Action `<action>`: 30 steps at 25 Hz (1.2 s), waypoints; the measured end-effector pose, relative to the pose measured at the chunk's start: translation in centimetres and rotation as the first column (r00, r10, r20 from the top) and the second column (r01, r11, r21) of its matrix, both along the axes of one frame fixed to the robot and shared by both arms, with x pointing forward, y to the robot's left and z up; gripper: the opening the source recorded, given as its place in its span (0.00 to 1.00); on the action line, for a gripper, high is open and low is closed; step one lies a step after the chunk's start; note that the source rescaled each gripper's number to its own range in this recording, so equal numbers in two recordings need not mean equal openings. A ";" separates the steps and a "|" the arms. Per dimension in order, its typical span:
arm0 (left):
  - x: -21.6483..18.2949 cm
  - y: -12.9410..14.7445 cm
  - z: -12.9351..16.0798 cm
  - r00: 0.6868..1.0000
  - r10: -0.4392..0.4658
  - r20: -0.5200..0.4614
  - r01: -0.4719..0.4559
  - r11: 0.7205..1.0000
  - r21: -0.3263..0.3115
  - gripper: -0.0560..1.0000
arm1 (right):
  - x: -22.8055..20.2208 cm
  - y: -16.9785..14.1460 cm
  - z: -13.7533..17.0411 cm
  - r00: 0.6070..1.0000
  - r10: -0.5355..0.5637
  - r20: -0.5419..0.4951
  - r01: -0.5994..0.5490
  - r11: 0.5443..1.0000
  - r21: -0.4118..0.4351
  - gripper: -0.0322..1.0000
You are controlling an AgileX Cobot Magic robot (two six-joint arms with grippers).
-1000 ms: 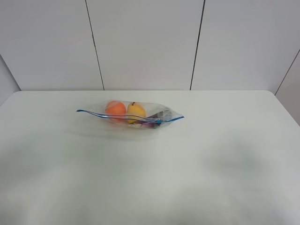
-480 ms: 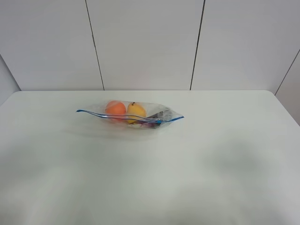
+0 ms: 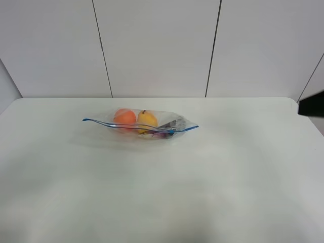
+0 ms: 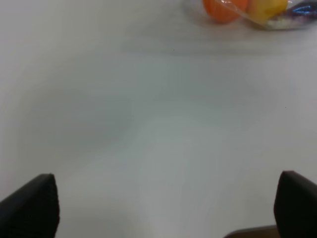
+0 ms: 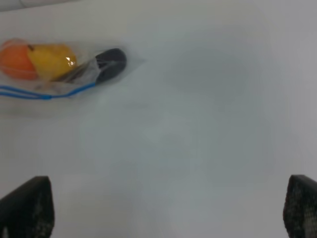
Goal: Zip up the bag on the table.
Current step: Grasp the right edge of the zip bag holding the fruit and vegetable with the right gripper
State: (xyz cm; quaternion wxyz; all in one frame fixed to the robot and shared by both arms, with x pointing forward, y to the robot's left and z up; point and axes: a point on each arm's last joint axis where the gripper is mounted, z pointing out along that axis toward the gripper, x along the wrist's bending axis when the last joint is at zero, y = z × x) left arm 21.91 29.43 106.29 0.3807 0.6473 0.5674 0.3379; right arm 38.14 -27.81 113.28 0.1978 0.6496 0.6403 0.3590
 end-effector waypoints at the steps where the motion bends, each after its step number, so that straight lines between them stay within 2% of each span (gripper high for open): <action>1: 0.0 0.0 0.0 1.000 0.000 0.000 0.000 1.000 0.000 1.00 | 1.7 0.2 0.1 0.999 0.003 -0.034 -0.002 1.000 0.019 1.00; 6: 0.0 0.0 0.0 1.000 0.000 0.000 0.000 1.000 0.000 1.00 | 9.5 1.2 -1.2 0.977 0.060 -0.205 -0.039 0.994 0.105 1.00; 9: 0.0 0.0 0.0 1.000 0.000 0.000 0.000 1.000 0.000 1.00 | 13.5 2.0 -3.0 0.945 0.126 -0.303 -0.076 0.982 0.172 1.00; 13: 0.0 0.0 0.0 1.000 0.000 0.000 0.000 1.000 0.000 1.00 | 17.8 3.2 -6.4 0.877 0.221 -0.426 -0.098 0.951 0.292 1.00; 17: 0.0 0.0 0.0 1.000 0.000 0.000 0.000 1.000 0.000 1.00 | 20.2 4.1 -10.2 0.805 0.295 -0.515 -0.074 0.911 0.405 0.93; 22: 0.0 0.0 0.0 1.000 0.000 0.000 0.000 1.000 0.000 1.00 | 21.6 4.8 -13.3 0.753 0.347 -0.559 -0.040 0.872 0.488 0.92; 30: 0.0 0.0 0.0 1.000 0.000 0.000 0.000 1.000 0.000 1.00 | 22.6 5.2 -14.9 0.756 0.370 -0.540 -0.021 0.838 0.545 0.90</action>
